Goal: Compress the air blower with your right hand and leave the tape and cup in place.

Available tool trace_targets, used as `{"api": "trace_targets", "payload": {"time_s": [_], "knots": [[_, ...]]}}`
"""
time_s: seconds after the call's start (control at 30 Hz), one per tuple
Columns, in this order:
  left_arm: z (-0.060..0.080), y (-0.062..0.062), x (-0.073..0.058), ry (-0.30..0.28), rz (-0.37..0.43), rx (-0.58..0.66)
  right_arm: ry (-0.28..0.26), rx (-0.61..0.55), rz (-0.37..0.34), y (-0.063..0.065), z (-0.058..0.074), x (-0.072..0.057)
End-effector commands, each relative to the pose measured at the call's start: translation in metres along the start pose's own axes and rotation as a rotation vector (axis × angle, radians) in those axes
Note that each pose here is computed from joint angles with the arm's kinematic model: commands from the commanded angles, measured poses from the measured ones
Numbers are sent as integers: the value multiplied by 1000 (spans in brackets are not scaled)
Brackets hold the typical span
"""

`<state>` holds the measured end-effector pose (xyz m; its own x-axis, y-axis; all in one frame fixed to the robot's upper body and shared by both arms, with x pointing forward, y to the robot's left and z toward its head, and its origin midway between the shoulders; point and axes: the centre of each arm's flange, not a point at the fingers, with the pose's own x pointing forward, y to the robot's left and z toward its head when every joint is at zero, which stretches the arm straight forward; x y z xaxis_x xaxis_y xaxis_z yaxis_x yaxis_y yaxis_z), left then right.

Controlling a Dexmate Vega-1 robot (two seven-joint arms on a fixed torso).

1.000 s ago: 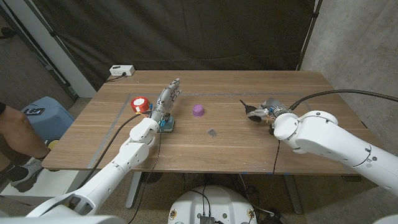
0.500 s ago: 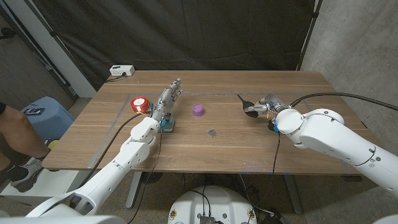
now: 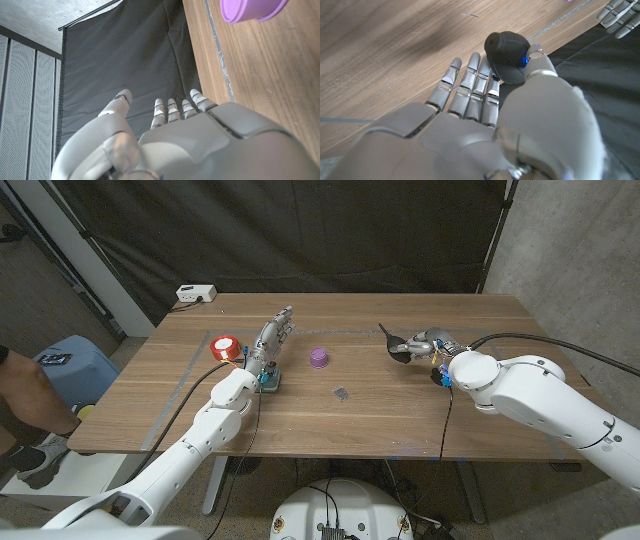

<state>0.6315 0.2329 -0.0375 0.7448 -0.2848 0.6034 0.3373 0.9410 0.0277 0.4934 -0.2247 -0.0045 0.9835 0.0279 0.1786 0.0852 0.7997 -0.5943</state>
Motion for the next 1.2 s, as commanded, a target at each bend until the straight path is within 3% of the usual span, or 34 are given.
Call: {"api": "trace_targets", "payload": {"time_s": [0.03, 0.6, 1.2], "knots": [[1, -3, -3, -2, 3, 2, -52, 85, 21, -6, 0, 3], [-1, -1, -3, -4, 9, -4, -96, 187, 84, -7, 3, 24], [-1, 1, -5, -1, 8, -4, -123, 309, 158, -7, -2, 44]]}}
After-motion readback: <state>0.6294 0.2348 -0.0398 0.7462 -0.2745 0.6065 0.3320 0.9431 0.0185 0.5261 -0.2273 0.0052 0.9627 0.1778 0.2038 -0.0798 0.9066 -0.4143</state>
